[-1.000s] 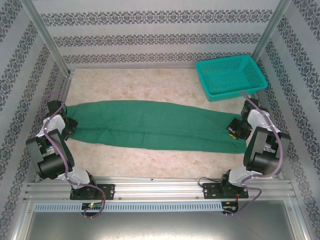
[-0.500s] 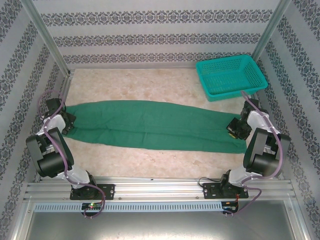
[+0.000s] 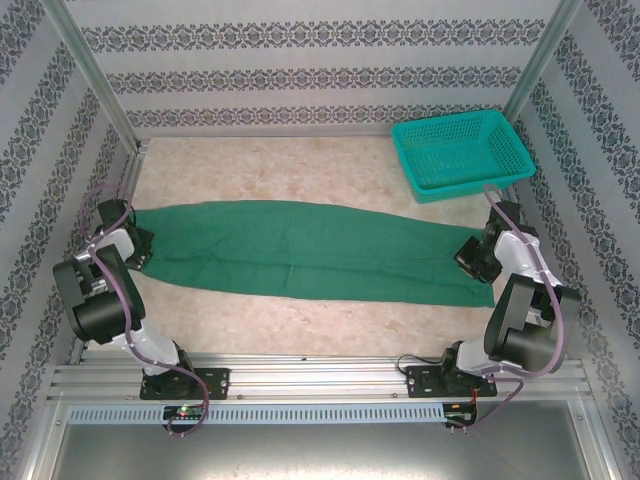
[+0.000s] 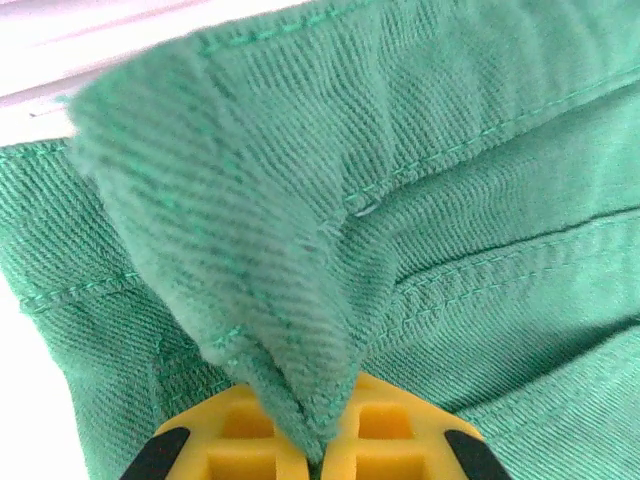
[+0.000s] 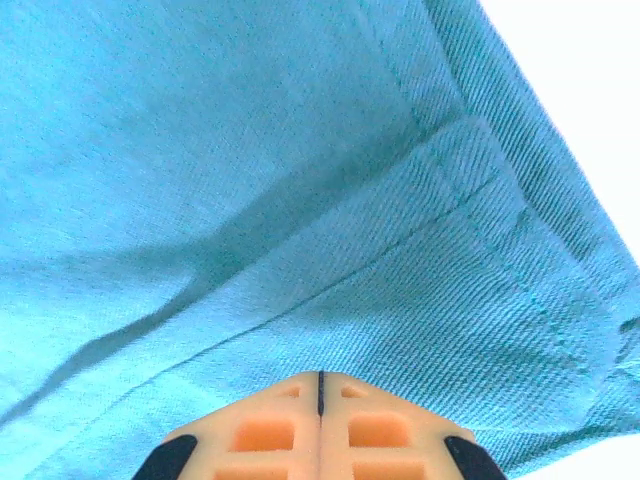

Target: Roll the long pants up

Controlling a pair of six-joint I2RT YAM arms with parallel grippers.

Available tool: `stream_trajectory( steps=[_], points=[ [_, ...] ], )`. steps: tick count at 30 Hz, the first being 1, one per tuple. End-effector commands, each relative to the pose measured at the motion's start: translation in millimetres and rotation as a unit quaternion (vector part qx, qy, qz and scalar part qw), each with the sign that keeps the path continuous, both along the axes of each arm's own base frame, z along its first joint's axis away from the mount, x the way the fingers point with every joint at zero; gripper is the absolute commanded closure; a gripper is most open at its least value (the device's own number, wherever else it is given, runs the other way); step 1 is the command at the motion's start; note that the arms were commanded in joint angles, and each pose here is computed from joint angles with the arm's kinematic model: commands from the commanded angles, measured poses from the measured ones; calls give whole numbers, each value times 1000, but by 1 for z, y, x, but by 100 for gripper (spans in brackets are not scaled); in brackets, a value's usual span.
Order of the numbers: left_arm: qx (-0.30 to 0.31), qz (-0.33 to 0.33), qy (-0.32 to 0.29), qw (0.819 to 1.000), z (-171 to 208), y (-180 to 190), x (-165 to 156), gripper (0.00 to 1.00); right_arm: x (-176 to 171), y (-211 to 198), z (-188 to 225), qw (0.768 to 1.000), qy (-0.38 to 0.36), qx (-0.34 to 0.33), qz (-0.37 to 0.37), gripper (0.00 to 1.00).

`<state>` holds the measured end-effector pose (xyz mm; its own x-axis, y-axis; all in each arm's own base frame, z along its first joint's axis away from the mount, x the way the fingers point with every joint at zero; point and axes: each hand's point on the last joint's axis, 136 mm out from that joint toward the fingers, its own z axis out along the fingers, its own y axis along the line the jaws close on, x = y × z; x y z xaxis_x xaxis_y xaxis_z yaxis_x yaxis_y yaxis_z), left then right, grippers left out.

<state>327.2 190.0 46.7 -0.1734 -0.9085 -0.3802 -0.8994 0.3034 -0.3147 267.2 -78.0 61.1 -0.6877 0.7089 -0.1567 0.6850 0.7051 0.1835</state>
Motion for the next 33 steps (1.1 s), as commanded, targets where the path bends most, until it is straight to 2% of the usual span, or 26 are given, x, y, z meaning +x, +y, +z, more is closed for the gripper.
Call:
stream_trajectory(
  steps=[1,4,7,8,9,10,11,13,15,20,22,28,29,31,32,33],
  points=[
    [35,18,-14,999,27,7,-5,100,19,-18,25,999,-25,-28,-18,100],
    [43,15,-26,999,40,7,-4,100,34,-23,34,999,-26,-26,-14,100],
    [40,7,-25,999,45,6,-3,100,31,-23,35,1000,-9,-24,-6,100],
    [40,3,-25,999,46,5,-2,100,24,-24,33,1000,5,-30,-4,94],
    [41,3,-24,999,47,5,-3,100,16,-27,31,999,18,-39,-4,79],
    [41,3,-24,999,46,5,-4,100,6,-30,28,998,30,-49,-8,59],
    [41,2,-23,999,45,4,-5,100,-5,-33,23,998,38,-52,-15,47],
    [38,1,-23,999,43,2,-6,100,-15,-31,17,998,39,-39,-28,33],
    [33,-1,-24,999,39,1,-5,100,-19,-26,12,998,42,-24,-32,30],
    [27,-7,-24,999,32,0,-2,100,-24,-20,-4,998,58,-4,-34,34],
    [25,-11,-24,999,30,-1,1,100,-22,-17,-9,998,58,4,-33,44],
    [19,-19,-21,999,27,0,6,100,-24,-14,-28,996,73,16,-40,42],
    [19,-20,-22,999,27,0,7,100,-25,-13,-30,996,75,17,-39,44],
    [20,-21,-21,999,26,-1,6,100,-26,-11,-34,996,75,21,-38,57],
    [21,-21,-19,999,25,-1,5,100,-26,-11,-35,996,75,23,-38,69],
    [22,-22,-17,999,23,0,4,100,-25,-10,-36,996,73,23,-38,94]
  ],
)
